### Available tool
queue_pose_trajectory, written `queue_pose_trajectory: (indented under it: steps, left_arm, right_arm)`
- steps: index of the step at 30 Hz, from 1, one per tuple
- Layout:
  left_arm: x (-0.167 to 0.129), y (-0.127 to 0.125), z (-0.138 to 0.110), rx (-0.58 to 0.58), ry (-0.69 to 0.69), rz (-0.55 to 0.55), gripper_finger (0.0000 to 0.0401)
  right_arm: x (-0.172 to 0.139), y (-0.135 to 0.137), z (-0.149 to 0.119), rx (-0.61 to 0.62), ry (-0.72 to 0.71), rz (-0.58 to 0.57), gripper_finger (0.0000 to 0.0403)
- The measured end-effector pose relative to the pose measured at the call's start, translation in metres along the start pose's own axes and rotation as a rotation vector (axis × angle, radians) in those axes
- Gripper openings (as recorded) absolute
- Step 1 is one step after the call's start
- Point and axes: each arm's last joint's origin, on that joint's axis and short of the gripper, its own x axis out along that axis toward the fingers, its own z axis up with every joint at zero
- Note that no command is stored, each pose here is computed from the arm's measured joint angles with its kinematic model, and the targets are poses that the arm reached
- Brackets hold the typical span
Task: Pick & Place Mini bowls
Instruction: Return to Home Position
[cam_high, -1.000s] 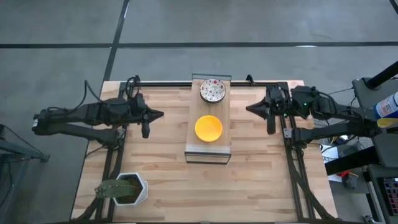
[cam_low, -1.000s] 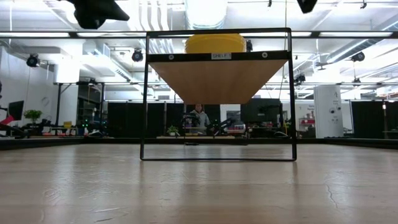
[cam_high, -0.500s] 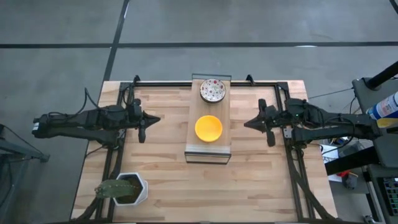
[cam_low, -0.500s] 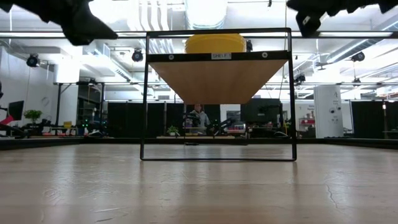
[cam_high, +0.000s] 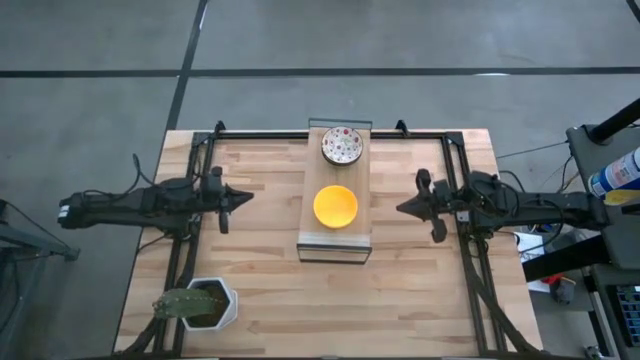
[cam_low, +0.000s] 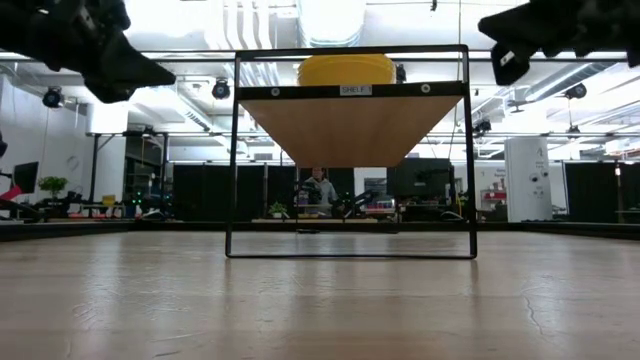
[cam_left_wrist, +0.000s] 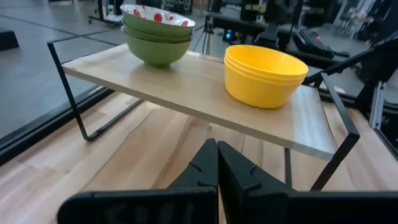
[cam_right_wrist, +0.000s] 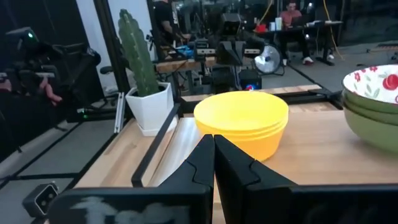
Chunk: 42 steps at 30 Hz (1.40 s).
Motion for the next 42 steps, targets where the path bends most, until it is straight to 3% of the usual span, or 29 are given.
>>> queue_pose_trajectory:
  steps: [22,34,42]
  left_arm:
    - [0.0,0.011,-0.051,-0.017,-0.071,-0.01,0.0]
    - [0.004,0.014,-0.065,-0.012,-0.145,0.006,0.0]
    - [0.004,0.014,-0.065,0.007,-0.146,0.016,0.0]
  right_arm:
    - [-0.009,-0.008,-0.072,0.022,-0.085,0.042,0.0008]
    - [-0.009,-0.008,-0.074,-0.028,-0.063,0.061,0.0008]
    - [-0.009,-0.008,-0.074,0.054,-0.057,0.06,0.0008]
